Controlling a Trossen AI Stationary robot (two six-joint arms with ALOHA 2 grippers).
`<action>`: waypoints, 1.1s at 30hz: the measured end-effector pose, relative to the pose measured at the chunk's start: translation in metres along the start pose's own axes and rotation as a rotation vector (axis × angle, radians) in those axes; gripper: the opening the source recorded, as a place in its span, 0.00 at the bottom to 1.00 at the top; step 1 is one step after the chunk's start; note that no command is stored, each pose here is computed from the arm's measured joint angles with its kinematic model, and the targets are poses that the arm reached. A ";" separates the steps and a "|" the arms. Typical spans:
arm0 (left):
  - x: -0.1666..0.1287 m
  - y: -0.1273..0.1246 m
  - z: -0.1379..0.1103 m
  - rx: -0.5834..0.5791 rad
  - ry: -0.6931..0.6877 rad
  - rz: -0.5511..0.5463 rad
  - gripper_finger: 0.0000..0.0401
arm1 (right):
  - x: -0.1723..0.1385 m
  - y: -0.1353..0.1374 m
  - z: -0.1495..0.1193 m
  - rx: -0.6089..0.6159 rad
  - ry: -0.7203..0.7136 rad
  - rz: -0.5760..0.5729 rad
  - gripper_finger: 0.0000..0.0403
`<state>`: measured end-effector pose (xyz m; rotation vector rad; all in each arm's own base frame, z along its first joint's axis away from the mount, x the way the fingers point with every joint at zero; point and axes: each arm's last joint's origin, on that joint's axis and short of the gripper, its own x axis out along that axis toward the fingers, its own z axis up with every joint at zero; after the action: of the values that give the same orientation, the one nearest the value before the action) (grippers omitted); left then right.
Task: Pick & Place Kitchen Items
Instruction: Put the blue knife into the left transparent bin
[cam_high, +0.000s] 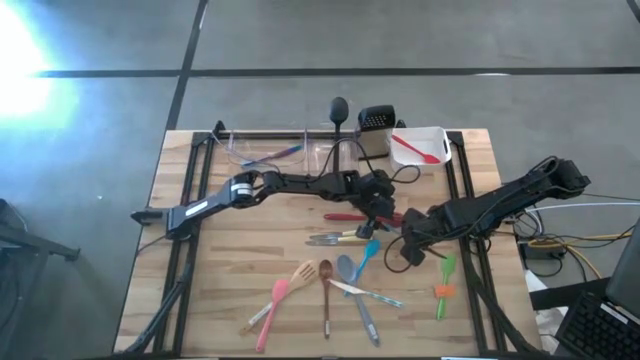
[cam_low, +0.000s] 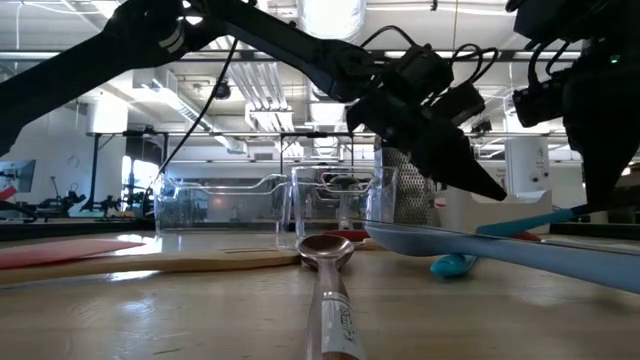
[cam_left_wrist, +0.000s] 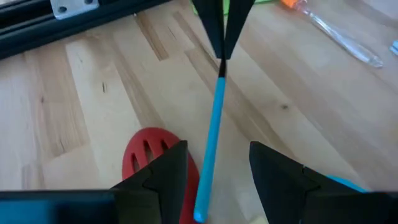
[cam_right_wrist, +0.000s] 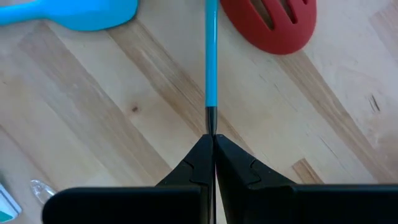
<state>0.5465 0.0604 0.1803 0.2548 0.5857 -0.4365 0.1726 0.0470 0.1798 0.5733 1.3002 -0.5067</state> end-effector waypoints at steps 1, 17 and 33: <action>0.000 0.000 0.000 0.002 -0.001 0.005 0.44 | 0.000 0.001 0.000 0.000 -0.004 0.006 0.02; 0.013 -0.011 -0.027 -0.030 0.056 -0.032 0.44 | 0.000 0.003 0.002 -0.020 -0.024 0.035 0.02; 0.018 -0.011 -0.030 -0.001 0.025 0.024 0.09 | 0.000 0.004 0.003 -0.038 -0.039 0.039 0.02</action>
<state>0.5406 0.0551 0.1445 0.2663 0.6065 -0.4107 0.1777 0.0482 0.1808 0.5540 1.2566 -0.4576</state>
